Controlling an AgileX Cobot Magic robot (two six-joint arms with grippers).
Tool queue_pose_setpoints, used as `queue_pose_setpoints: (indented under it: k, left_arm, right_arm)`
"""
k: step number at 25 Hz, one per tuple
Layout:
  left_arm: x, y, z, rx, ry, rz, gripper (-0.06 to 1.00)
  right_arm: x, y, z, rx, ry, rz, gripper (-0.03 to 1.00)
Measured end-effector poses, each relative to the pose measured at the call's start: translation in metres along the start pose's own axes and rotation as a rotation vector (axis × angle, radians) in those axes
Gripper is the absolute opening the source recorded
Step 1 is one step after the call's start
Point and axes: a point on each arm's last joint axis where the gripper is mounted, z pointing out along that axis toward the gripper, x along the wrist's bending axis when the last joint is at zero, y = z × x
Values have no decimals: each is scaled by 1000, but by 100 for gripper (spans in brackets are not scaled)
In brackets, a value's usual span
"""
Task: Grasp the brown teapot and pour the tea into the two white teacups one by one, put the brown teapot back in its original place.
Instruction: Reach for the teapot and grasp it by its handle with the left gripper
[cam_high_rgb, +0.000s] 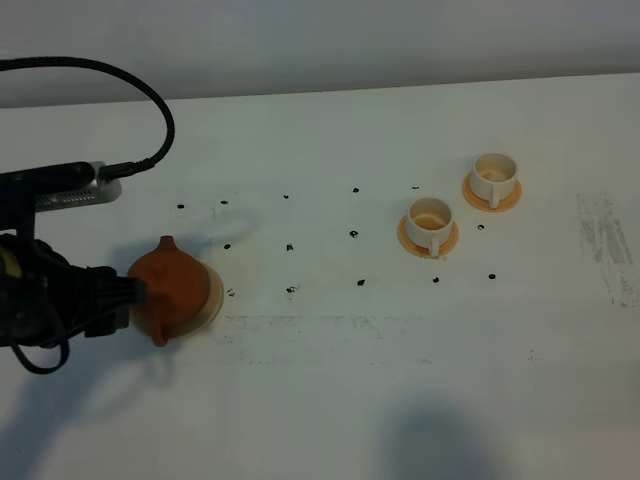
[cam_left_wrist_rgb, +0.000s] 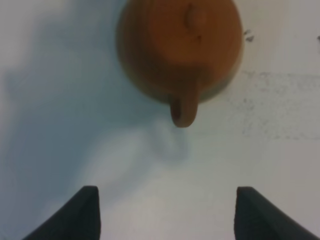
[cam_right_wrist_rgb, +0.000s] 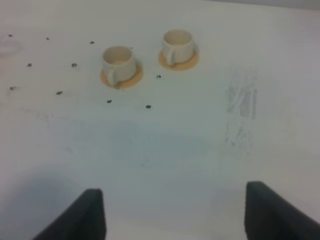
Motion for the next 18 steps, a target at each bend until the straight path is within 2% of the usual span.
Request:
queue_pose_setpoints:
  k: [5,18]
  left_arm:
    - [-1,3,19,55,20,-28,57]
    - [-5,14,64,77,32,-30,50]
  right_arm:
    - [0,0,0,0,0,0,59]
    - [0,0,0,0,2,1,59]
